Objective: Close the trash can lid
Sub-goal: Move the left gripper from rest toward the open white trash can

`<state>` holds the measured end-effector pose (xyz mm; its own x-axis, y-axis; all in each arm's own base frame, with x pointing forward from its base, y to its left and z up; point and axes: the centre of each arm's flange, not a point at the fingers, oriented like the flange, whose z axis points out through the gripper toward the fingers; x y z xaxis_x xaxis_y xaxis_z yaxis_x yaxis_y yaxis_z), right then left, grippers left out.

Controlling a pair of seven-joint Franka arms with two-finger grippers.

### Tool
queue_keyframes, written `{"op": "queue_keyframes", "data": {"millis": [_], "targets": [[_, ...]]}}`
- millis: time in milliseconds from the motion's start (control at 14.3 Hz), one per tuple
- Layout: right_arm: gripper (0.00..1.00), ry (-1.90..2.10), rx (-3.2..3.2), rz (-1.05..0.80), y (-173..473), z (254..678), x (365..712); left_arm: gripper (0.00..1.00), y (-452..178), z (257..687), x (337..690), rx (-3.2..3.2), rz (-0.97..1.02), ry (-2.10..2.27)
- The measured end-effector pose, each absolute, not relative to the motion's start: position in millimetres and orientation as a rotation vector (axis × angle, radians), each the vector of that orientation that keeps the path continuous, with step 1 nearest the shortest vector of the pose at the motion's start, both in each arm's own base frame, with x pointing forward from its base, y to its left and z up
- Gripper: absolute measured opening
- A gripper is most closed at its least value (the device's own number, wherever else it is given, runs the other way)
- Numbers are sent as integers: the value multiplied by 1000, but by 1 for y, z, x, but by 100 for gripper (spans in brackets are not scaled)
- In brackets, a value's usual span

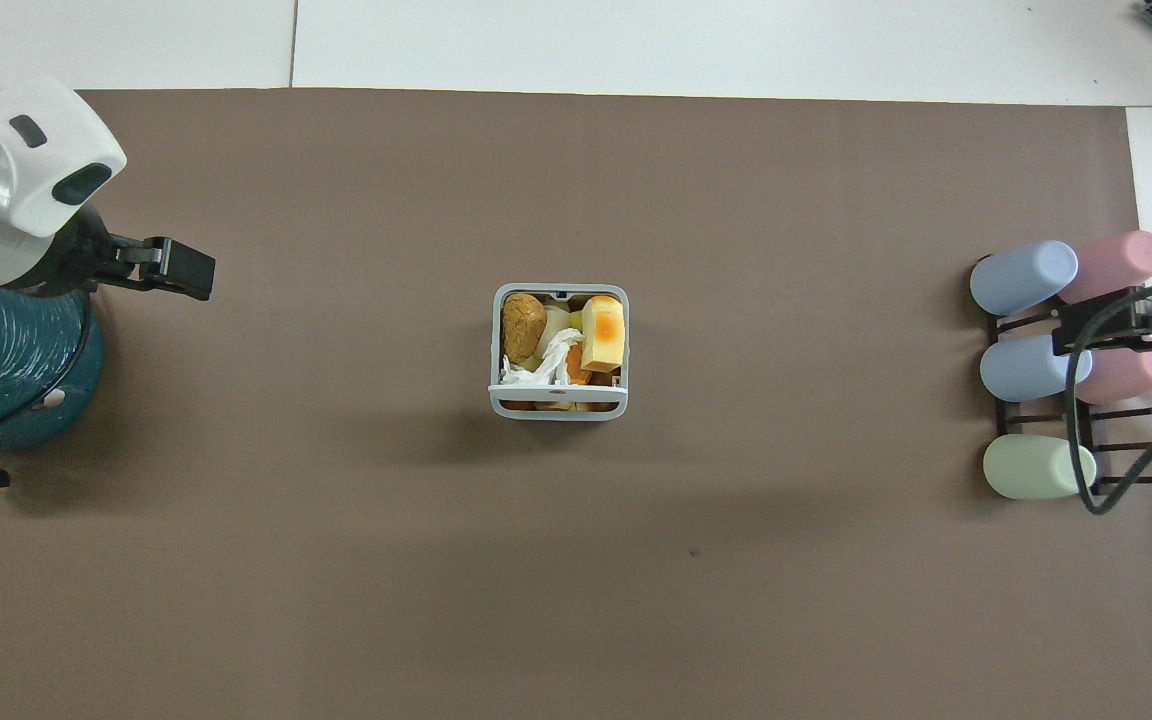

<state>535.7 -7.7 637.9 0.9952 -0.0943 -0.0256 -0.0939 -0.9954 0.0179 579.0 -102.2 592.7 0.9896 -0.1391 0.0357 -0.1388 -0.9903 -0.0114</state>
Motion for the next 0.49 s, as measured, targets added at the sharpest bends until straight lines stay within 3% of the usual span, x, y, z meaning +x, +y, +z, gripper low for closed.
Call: {"op": "queue_keyframes", "data": {"millis": [349,488], "targets": [[100,-147,3121,-41,-8,638,536,100,-115,591,574,-3121,-21,255],[100,-147,3121,-41,-8,638,536,75,-128,590,567,-3120,7,246]]}}
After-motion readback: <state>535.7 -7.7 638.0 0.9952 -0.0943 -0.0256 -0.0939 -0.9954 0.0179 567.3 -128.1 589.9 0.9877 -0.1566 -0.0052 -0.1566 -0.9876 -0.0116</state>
